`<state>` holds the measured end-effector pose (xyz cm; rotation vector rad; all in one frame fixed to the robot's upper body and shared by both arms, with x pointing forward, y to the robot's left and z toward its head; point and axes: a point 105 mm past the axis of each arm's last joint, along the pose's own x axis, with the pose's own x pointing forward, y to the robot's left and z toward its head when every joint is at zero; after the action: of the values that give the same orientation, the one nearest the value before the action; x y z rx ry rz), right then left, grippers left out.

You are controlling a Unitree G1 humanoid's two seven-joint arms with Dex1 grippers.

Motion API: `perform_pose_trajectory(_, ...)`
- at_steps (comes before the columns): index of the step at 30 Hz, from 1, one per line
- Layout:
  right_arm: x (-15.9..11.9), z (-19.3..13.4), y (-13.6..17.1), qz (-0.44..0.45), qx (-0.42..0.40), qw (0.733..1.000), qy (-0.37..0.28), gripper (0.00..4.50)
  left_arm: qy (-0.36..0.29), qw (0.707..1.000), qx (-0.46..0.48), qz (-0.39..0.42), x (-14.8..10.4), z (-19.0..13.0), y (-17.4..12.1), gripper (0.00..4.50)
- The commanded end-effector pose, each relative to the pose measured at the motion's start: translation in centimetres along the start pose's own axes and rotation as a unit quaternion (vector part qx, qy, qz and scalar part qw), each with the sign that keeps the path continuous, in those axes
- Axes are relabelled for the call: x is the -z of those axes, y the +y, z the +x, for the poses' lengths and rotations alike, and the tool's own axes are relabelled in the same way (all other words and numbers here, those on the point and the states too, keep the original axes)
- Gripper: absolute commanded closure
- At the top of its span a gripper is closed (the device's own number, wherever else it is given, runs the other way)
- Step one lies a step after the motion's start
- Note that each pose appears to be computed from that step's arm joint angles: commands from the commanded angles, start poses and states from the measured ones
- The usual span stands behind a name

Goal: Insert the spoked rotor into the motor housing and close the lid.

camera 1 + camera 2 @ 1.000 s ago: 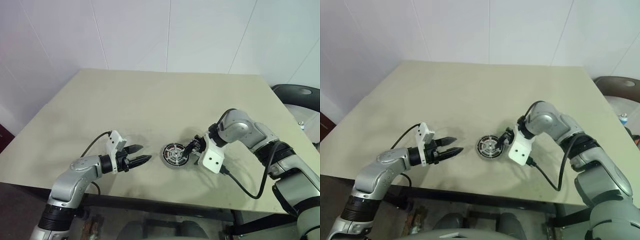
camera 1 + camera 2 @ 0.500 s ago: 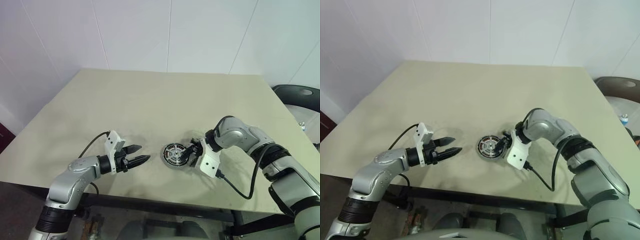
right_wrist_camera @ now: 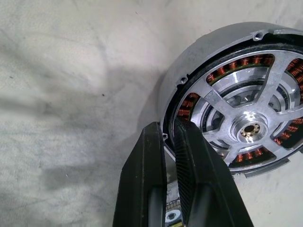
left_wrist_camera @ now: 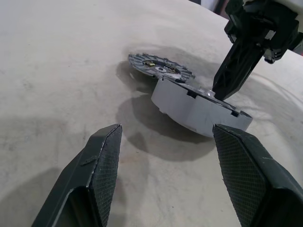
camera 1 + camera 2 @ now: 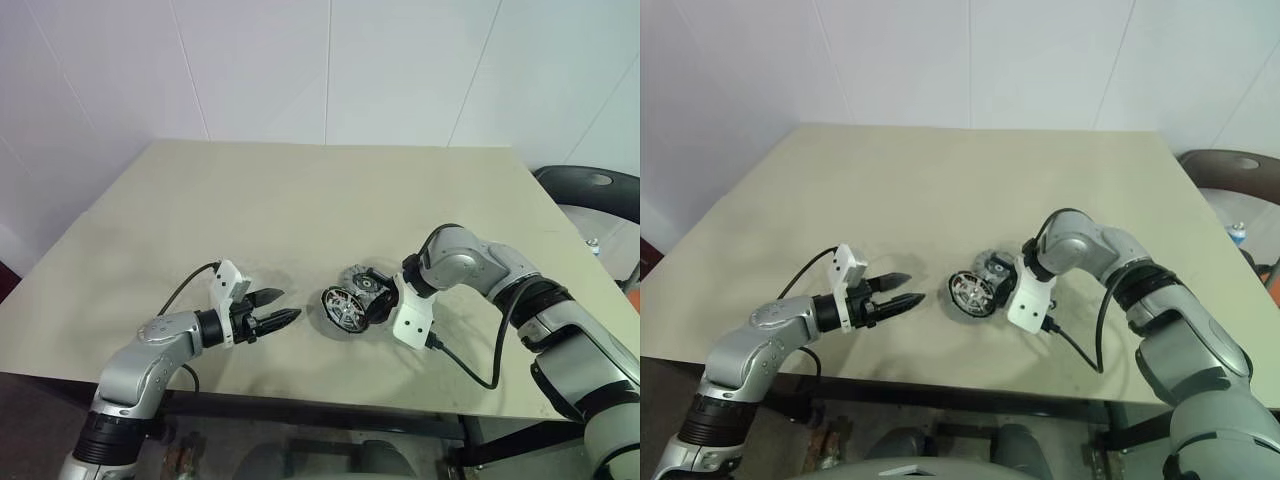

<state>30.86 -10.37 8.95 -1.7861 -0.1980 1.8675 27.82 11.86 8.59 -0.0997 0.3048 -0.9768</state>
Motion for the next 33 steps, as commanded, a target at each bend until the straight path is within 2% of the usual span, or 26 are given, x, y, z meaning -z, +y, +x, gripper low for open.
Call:
perform_pose_trajectory(1, -0.4, -2.4, -3.1, 0.009, 0.040, 0.999, 0.001, 4.47, -0.017, 1.000, 0.004, 0.015, -1.1, 0.3, -0.1, 1.25)
perform_pose_trajectory(5, -0.8, -3.7, -3.1, 0.094, 0.011, 0.995, -0.013, 4.47, -0.018, 1.000, 0.006, 0.014, -1.1, 0.5, -0.1, 1.25)
perform_pose_trajectory(9, -1.3, -4.7, -3.2, 0.201, -0.012, 0.979, -0.036, 4.47, -0.019, 1.000, 0.008, 0.013, -1.1, 0.8, 0.0, 1.25)
perform_pose_trajectory(13, -1.2, -4.2, -2.2, 0.337, -0.044, 0.939, -0.056, 4.47, -0.019, 1.000, 0.015, 0.013, -1.1, 1.1, -0.2, 1.25)
perform_pose_trajectory(16, -1.6, -3.1, -1.9, 0.400, -0.064, 0.912, -0.062, 4.47, -0.019, 1.000, 0.015, 0.013, -1.0, 1.1, -0.1, 1.25)
perform_pose_trajectory(19, -2.3, -2.1, -2.1, 0.436, -0.077, 0.894, -0.066, 4.47, -0.020, 1.000, 0.015, 0.013, -1.1, 1.1, -0.1, 1.25)
perform_pose_trajectory(26, -1.7, 0.7, -2.3, 0.527, -0.082, 0.845, -0.028, 4.47, -0.021, 1.000, 0.012, 0.010, -0.7, 1.0, -0.4, 1.25)
perform_pose_trajectory(29, -1.2, 1.5, -2.3, 0.536, -0.078, 0.841, -0.010, 4.47, -0.021, 1.000, 0.010, 0.009, -0.6, 0.9, -0.5, 1.25)
perform_pose_trajectory(33, -0.8, 2.2, -2.1, 0.515, -0.075, 0.854, 0.005, 4.47, -0.023, 1.000, 0.006, 0.008, -0.6, 0.9, -0.5, 1.25)
